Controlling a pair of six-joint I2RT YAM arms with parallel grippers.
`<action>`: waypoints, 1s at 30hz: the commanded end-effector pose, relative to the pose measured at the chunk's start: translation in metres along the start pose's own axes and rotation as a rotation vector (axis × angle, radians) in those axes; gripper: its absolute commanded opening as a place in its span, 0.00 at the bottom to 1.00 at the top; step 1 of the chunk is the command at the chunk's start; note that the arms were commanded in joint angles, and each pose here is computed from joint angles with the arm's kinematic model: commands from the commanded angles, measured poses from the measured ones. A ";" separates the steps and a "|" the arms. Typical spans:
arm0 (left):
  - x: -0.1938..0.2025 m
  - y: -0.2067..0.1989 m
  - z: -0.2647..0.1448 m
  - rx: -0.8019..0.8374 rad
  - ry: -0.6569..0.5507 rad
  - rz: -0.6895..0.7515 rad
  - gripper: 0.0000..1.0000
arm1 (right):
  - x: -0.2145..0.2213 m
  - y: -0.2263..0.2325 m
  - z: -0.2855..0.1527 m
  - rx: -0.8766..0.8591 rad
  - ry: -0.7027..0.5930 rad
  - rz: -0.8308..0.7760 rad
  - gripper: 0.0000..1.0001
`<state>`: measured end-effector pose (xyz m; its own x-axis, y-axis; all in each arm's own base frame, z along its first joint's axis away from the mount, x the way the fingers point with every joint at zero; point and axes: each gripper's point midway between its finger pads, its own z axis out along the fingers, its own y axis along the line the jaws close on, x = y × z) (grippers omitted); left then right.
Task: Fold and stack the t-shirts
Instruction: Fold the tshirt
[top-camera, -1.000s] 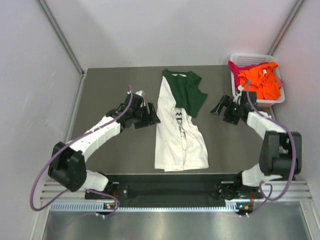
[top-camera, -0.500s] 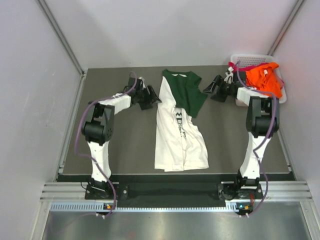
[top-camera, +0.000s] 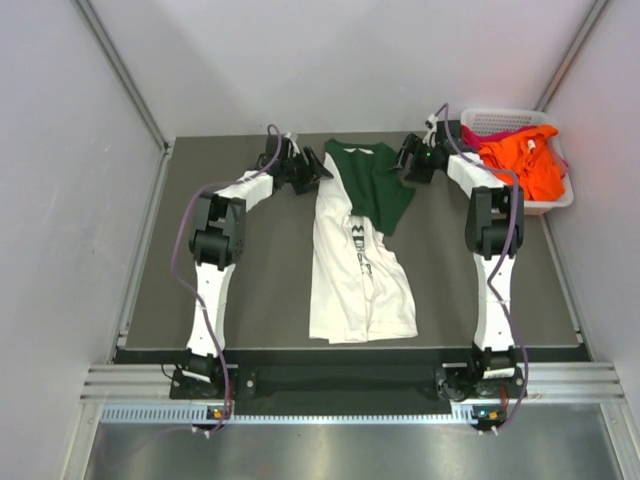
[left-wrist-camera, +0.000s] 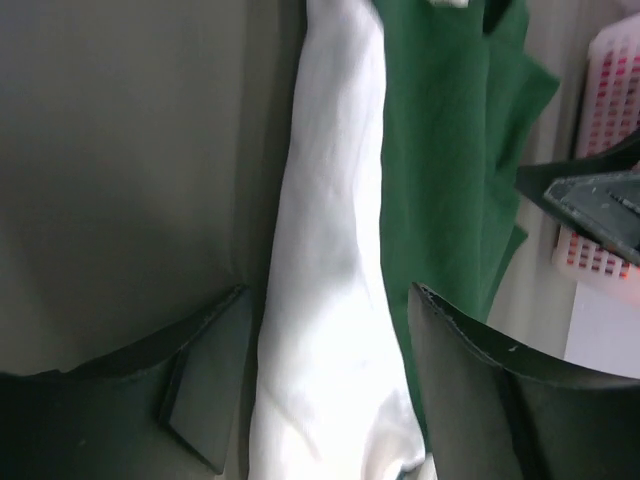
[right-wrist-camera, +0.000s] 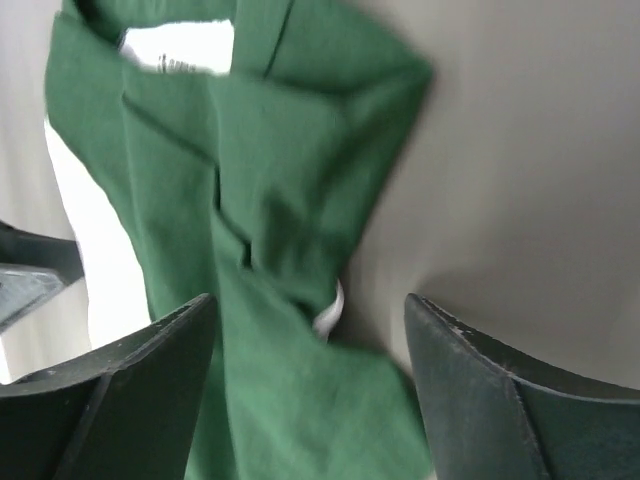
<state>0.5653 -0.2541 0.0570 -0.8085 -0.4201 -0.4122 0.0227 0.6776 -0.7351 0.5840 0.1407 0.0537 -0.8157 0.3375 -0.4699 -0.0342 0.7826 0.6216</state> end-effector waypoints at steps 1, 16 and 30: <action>-0.010 0.016 0.018 -0.016 -0.005 -0.031 0.68 | 0.012 -0.031 0.019 0.113 0.052 -0.007 0.75; -0.064 0.035 0.032 0.066 -0.093 -0.141 0.00 | -0.046 -0.008 0.035 0.028 -0.101 -0.054 0.00; -0.092 0.048 0.027 0.060 -0.179 -0.191 0.13 | -0.078 0.016 0.037 -0.077 -0.218 -0.038 0.17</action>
<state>0.6371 -0.2130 0.0408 -0.7384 -0.5929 -0.3211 -0.0825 0.5520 -0.8297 0.6473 0.1404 0.0507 -0.7306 0.3919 -0.5591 -0.0443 0.7899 0.6116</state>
